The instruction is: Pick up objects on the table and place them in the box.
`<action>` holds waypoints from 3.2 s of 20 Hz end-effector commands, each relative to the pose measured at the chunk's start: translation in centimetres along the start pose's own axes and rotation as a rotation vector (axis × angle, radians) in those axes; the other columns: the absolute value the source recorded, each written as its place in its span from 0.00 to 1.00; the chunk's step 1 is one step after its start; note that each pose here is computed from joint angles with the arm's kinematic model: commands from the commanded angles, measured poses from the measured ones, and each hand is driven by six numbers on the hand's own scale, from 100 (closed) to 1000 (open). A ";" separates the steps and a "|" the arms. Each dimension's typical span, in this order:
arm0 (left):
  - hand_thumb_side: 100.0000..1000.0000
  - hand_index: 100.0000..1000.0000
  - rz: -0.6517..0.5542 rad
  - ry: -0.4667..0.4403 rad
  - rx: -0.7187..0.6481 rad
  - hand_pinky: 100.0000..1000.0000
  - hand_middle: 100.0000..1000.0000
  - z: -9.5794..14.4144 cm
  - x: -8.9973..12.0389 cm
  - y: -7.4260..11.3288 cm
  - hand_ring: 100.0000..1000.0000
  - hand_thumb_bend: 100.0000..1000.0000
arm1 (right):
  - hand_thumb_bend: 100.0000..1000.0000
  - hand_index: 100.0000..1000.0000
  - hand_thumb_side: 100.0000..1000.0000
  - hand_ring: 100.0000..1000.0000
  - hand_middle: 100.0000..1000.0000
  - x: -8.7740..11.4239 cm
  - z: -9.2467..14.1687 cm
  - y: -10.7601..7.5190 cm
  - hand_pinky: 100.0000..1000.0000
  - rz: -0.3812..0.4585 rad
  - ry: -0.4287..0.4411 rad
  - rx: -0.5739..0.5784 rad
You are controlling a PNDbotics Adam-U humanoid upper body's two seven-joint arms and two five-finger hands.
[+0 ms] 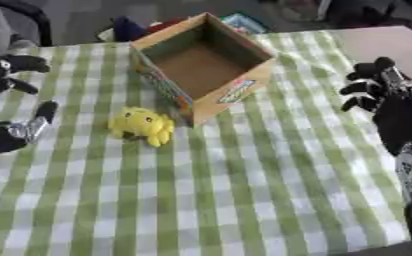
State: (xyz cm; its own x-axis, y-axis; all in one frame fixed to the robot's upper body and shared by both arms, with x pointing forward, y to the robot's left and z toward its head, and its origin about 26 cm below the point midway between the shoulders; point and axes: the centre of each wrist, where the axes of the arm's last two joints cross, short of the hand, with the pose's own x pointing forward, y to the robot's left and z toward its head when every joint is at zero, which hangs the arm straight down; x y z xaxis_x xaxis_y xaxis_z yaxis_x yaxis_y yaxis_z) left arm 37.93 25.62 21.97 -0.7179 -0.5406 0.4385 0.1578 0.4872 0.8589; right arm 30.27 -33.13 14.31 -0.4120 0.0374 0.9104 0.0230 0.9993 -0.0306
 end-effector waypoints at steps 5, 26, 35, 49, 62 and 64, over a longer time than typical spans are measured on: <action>0.07 0.85 -0.174 -0.040 -0.236 0.67 0.71 -4.0 -0.4 0.3 0.86 0.38 | 0.00 0.65 0.62 0.51 0.55 1.0 -0.3 -0.2 0.34 0.030 -0.025 0.033; 0.17 0.85 -0.383 0.072 -0.373 0.65 0.68 -7.4 -5.2 -3.2 0.83 0.49 | 0.00 0.65 0.63 0.51 0.54 0.9 -0.5 0.2 0.34 0.028 -0.022 0.061; 0.18 0.82 -0.443 0.101 -0.294 0.63 0.61 -7.7 -6.0 -4.4 0.80 0.44 | 0.00 0.65 0.64 0.51 0.54 0.8 -0.5 0.4 0.34 0.025 -0.021 0.068; 0.13 0.41 -0.459 0.113 -0.266 0.46 0.21 -7.3 -6.7 -4.8 0.54 0.09 | 0.00 0.65 0.64 0.51 0.54 0.7 -0.5 0.4 0.34 0.025 -0.017 0.065; 0.09 0.34 -0.520 0.031 -0.057 0.41 0.15 -7.7 -3.1 2.2 0.49 0.17 | 0.00 0.65 0.63 0.51 0.54 0.7 -0.4 0.2 0.34 0.034 -0.014 0.069; 0.07 0.33 -0.516 0.040 -0.003 0.42 0.15 -8.1 -2.7 3.1 0.49 0.16 | 0.00 0.65 0.62 0.51 0.54 0.8 -0.4 0.3 0.34 0.034 -0.014 0.076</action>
State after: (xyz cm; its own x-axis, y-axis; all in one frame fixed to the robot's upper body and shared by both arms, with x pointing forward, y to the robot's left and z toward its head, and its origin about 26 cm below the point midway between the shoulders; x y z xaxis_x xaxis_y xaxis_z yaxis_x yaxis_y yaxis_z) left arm 46.00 22.41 23.23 -0.6890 -0.7247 -0.0094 -0.1490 0.1289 0.9804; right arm 30.39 -32.58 14.20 -0.4023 0.0396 0.9147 -0.0299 0.9980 -0.0563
